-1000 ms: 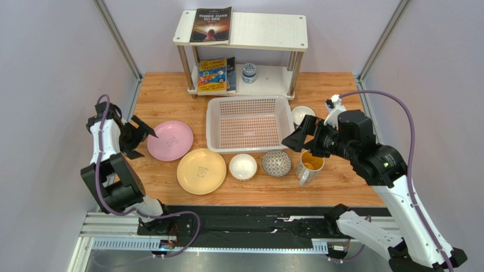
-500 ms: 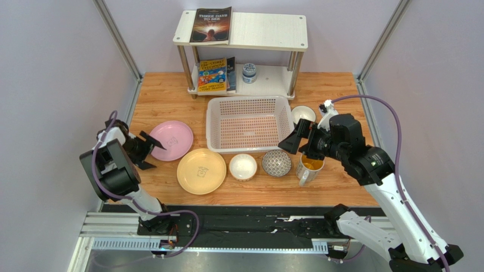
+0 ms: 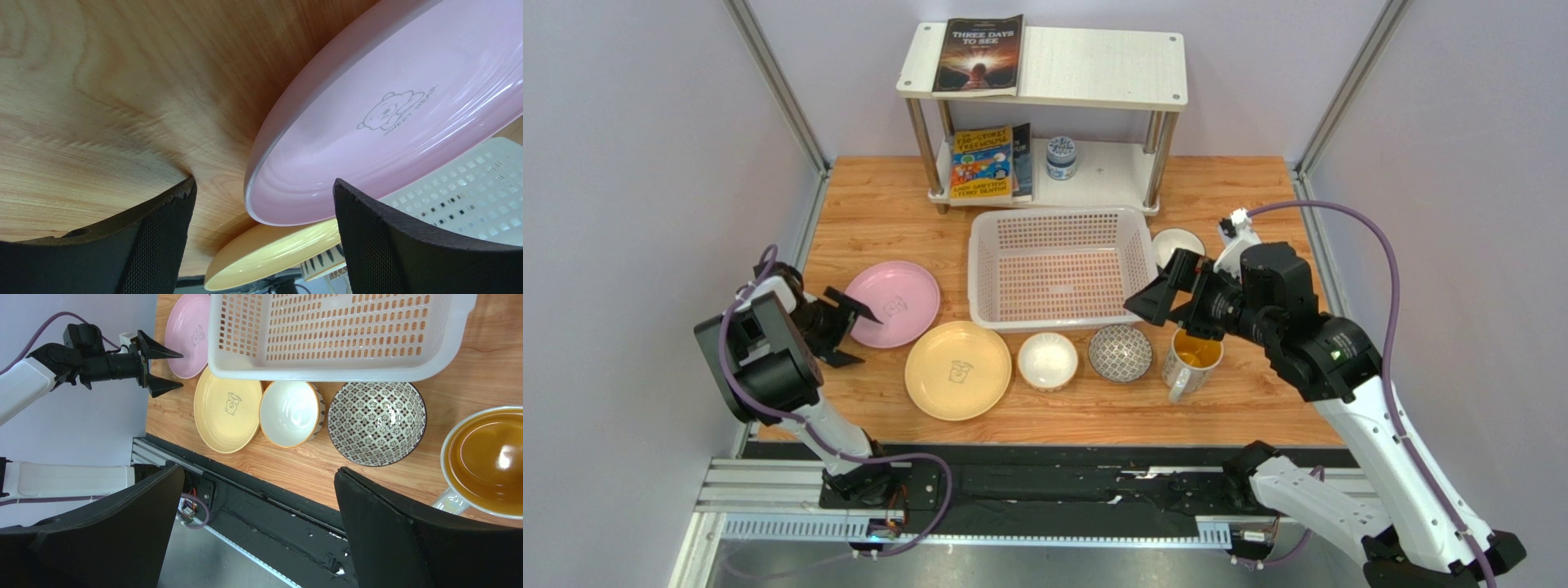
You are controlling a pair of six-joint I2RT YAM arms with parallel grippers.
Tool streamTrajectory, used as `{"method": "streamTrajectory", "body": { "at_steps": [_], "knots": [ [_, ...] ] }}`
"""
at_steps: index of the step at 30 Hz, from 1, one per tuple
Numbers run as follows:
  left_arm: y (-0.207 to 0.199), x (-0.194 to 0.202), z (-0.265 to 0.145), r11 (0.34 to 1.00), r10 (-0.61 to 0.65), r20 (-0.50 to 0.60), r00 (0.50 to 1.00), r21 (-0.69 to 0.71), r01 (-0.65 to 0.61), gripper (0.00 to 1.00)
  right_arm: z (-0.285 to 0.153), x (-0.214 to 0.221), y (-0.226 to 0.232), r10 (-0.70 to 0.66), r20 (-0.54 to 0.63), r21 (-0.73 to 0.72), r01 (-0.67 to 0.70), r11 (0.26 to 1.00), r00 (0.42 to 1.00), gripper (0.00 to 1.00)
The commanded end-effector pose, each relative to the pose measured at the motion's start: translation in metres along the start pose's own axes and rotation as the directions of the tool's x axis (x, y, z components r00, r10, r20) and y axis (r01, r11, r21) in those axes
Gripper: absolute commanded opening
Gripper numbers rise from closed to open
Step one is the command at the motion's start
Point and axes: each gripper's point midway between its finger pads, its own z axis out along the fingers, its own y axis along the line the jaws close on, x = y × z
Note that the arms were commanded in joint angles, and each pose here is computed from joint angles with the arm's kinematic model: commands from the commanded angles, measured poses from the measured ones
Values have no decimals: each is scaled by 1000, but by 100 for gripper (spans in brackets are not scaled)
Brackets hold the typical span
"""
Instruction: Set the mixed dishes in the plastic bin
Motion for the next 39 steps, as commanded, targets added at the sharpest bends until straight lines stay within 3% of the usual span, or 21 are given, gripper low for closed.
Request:
{"method": "streamTrajectory", "body": {
  "at_steps": [1,5,7,9,10,12,15,19,24,28,32,39],
  "knots": [
    [1,-14,1,999,-30,43,999,-33,31,85,-14,-21,20,-27,72,-46,31,998,997,100],
    [6,-17,1,996,-19,22,1000,-83,21,76,-13,-25,21,-34,77,-38,37,999,996,100],
    [7,-17,4,996,-17,-11,1000,-91,16,67,-10,-26,21,-31,78,-41,34,999,996,100],
    [5,-17,4,996,-12,-26,1000,-92,10,66,-10,-26,22,-26,76,-44,29,999,997,100],
    [6,-18,6,996,-14,-36,999,-91,11,56,-9,-26,23,-25,78,-48,29,998,997,100],
    [5,-17,6,996,-10,-40,999,-90,6,50,-9,-26,22,-25,79,-45,28,999,997,100],
    [5,-16,4,996,20,-44,999,-85,-23,21,-8,-27,22,-29,84,-41,33,999,996,100],
    [-5,-4,-1,998,57,-91,994,3,-57,0,-3,-25,22,-36,75,-54,40,998,997,100],
    [-12,7,-17,995,81,-47,996,59,-78,0,5,-15,13,-15,53,-45,17,999,998,100],
    [-30,-6,-65,989,116,123,986,78,-126,0,12,-8,5,-6,23,-22,6,1000,1000,100],
    [-52,-7,-118,979,75,244,967,165,-117,0,22,-1,-5,16,4,14,-16,1000,1000,100],
    [-74,42,-160,926,106,271,957,325,-194,0,51,7,18,6,-74,16,-5,1000,997,99]
  ]
}}
